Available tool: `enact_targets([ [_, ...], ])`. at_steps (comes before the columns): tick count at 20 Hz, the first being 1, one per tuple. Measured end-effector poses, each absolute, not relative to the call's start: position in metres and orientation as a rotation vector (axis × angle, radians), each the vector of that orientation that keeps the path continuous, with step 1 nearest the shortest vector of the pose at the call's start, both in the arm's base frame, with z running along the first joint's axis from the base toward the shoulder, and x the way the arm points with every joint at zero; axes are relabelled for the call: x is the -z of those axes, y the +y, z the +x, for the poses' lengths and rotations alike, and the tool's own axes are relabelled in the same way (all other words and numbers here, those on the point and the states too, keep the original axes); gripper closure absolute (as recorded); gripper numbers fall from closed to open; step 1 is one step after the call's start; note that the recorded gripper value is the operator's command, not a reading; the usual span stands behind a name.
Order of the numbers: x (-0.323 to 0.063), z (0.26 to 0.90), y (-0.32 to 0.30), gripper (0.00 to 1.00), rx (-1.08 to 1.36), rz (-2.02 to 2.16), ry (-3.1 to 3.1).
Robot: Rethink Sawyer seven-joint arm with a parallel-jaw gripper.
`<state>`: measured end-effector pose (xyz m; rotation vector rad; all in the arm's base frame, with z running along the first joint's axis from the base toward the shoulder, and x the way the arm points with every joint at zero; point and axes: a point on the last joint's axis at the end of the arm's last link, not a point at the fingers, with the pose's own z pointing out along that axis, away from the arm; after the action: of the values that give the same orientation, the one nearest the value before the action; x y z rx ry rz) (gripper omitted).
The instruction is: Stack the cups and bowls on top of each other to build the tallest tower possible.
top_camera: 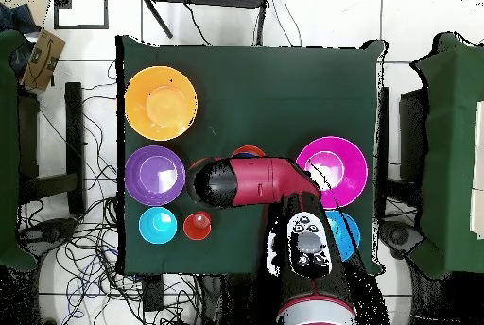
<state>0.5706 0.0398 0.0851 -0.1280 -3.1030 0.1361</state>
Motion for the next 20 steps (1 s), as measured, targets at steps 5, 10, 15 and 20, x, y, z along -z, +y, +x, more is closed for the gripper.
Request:
enact_targets([
  [5, -0.0816, 0.5681, 0.0367, 1.0, -0.143, -0.134, -3.097],
  [10, -0.0789, 0.5665, 0.0364, 1.0, -0.143, -0.135, -3.091],
  [15, -0.0788, 0.5664, 0.0363, 1.0, -0.143, -0.135, -3.091],
  [20, -0.0787, 0.5659, 0.0364, 1.0, -0.143, -0.135, -3.09],
])
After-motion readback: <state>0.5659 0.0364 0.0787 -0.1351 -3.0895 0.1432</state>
